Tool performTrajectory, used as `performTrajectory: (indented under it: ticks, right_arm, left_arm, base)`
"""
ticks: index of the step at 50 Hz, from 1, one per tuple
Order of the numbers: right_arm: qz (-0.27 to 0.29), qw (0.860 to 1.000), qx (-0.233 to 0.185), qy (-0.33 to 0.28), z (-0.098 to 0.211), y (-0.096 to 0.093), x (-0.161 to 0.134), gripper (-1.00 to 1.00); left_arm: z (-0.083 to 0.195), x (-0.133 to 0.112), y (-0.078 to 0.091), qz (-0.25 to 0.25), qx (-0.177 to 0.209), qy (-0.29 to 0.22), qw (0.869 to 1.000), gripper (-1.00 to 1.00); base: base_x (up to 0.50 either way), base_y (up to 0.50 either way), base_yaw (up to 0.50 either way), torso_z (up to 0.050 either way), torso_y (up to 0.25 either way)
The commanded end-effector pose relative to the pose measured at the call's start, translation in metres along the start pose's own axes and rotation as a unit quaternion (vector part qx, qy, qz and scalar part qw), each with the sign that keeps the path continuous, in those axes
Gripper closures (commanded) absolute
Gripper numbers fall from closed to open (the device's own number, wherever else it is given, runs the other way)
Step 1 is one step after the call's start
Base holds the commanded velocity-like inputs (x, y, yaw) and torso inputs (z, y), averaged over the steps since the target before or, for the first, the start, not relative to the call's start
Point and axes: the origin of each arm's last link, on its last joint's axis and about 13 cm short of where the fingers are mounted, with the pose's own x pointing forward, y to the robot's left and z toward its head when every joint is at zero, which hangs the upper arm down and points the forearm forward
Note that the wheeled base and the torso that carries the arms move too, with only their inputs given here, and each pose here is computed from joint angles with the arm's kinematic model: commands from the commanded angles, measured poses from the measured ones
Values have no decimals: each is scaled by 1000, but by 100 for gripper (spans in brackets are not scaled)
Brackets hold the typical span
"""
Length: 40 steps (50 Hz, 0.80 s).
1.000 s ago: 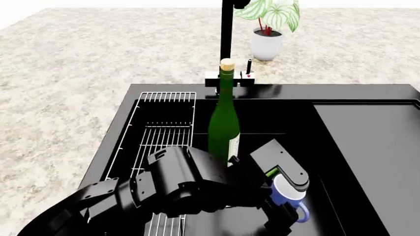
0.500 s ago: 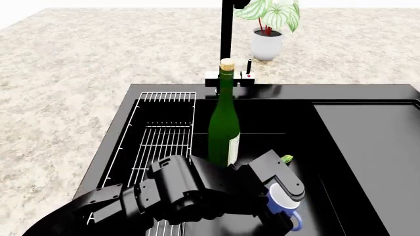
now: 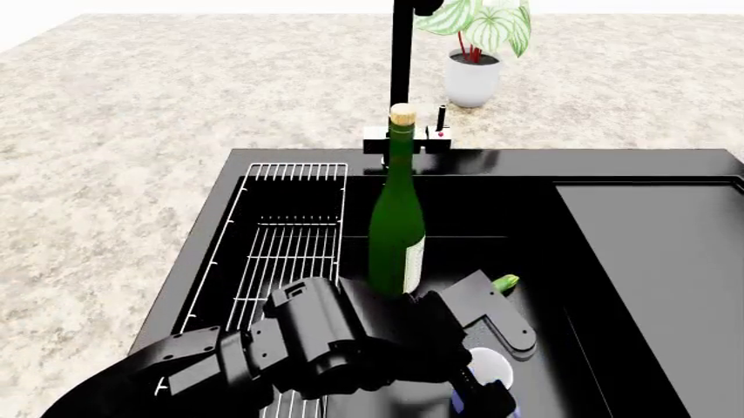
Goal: Pick the bottle and mug and place them in the sink. Then turn on the water.
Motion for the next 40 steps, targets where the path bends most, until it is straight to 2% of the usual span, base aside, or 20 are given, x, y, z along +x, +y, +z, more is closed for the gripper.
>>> performTrajectory:
  ticks: [1, 8, 21, 40]
  right_arm:
    - [-1, 1000, 1, 0, 0, 0, 0, -100]
    - [-3, 1000, 1, 0, 1, 0, -1, -100]
    - [-5, 1000, 5, -3, 2, -1, -2, -100]
    - [-2, 1000, 3, -8, 4, -1, -3, -100]
  left_arm:
    - [-4, 3, -5, -20, -12, 10, 1000, -100]
    - [-5, 0, -3, -17, -10, 15, 1000, -100]
    - [-4, -17, 13, 5, -3, 28, 1000, -100]
    - [-1, -40, 21, 13, 18, 41, 999, -100]
  base:
    - [0, 0, 0, 0, 0]
    - [0, 0, 0, 0, 0]
    - [0, 0, 0, 0, 0]
    - [0, 0, 0, 0, 0]
